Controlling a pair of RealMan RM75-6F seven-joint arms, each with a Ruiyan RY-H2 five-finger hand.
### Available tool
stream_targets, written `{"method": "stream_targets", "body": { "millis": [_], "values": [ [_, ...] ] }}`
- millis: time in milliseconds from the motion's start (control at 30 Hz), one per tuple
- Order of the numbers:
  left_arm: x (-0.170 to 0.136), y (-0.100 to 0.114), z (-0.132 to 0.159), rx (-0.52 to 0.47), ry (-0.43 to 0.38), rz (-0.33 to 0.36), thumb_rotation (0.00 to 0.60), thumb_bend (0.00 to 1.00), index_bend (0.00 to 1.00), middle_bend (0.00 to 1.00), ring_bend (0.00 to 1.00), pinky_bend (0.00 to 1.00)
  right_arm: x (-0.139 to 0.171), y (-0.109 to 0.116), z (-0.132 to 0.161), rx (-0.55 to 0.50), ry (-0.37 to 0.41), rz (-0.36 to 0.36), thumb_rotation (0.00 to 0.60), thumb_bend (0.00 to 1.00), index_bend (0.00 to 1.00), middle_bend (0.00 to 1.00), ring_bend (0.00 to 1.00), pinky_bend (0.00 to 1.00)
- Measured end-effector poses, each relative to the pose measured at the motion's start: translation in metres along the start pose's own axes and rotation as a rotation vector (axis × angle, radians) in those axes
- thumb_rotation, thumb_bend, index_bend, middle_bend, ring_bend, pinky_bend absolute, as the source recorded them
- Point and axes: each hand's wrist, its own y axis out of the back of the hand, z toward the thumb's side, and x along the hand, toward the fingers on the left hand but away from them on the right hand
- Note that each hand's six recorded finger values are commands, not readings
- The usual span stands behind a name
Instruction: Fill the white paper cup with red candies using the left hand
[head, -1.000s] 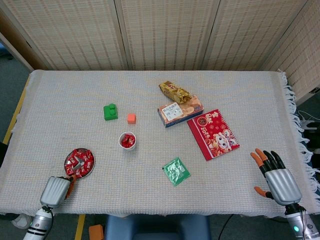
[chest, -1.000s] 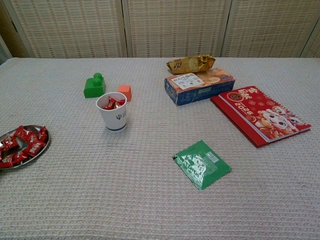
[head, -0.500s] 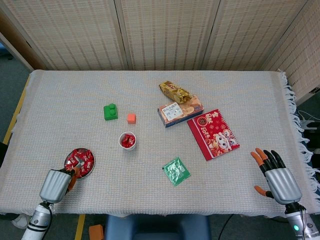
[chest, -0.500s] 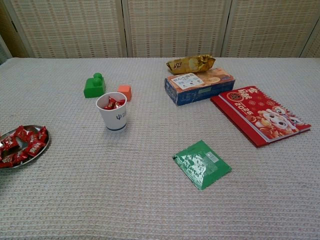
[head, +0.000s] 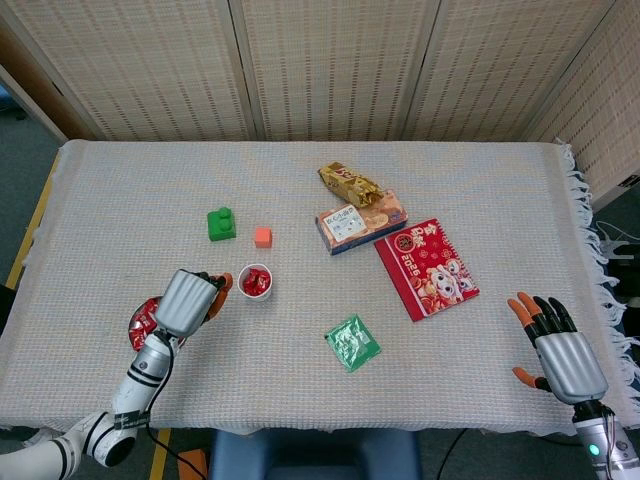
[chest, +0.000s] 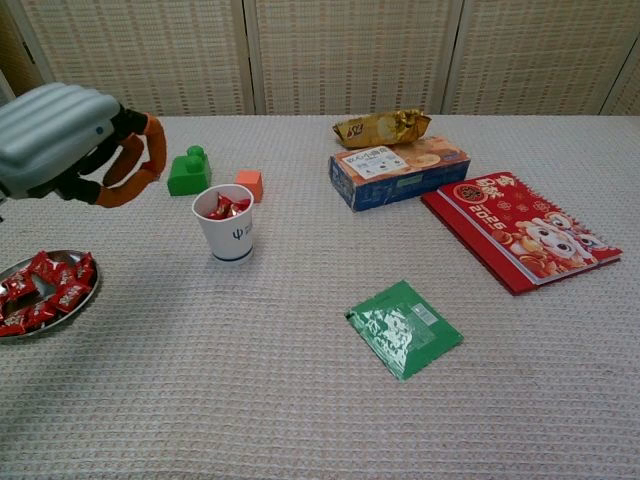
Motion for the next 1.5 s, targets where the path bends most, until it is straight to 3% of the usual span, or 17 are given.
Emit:
{"method": "stream_targets", "body": {
  "millis": [167, 433, 633, 1000, 1300, 1500],
  "values": [
    [0.033, -0.012, 0.024, -0.004, -0.024, -0.025, 0.6, 0.7, 0.78, 0.77, 0.79, 1.0, -0.002, 0.002, -0.005, -0.005, -0.019, -0.004, 0.6, 0.06, 0.0, 0.0, 0.0, 0.0],
    [0.047, -0.033, 0.038, 0.035, -0.042, -0.064, 0.6, 0.69, 0.76, 0.75, 0.79, 1.0, -0.004, 0.003, -0.01, -0.01, -0.033, -0.005, 0.6, 0.06, 0.0, 0.0, 0.0, 0.0],
    [0.045, -0.045, 0.029, 0.063, -0.032, -0.107, 0.6, 0.52, 0.56, 0.62, 0.79, 1.0, -0.004, 0.005, -0.01, -0.011, -0.033, -0.011, 0.6, 0.06, 0.0, 0.0, 0.0, 0.0],
    [0.041, -0.044, 0.034, 0.049, -0.059, -0.152, 0.6, 0.41, 0.25, 0.35, 0.79, 1.0, -0.003, 0.005, -0.008, -0.01, -0.028, -0.013, 0.6, 0.06, 0.0, 0.0, 0.0, 0.0],
    [0.035, -0.038, 0.033, 0.057, -0.057, -0.144, 0.6, 0.41, 0.22, 0.32, 0.78, 1.0, -0.001, 0.005, -0.008, -0.01, -0.022, -0.014, 0.6, 0.06, 0.0, 0.0, 0.0, 0.0],
    [0.01, -0.015, 0.014, 0.054, -0.032, -0.087, 0.6, 0.4, 0.17, 0.26, 0.78, 1.0, -0.001, 0.005, -0.007, -0.01, -0.018, -0.017, 0.6, 0.06, 0.0, 0.0, 0.0, 0.0]
  ]
}}
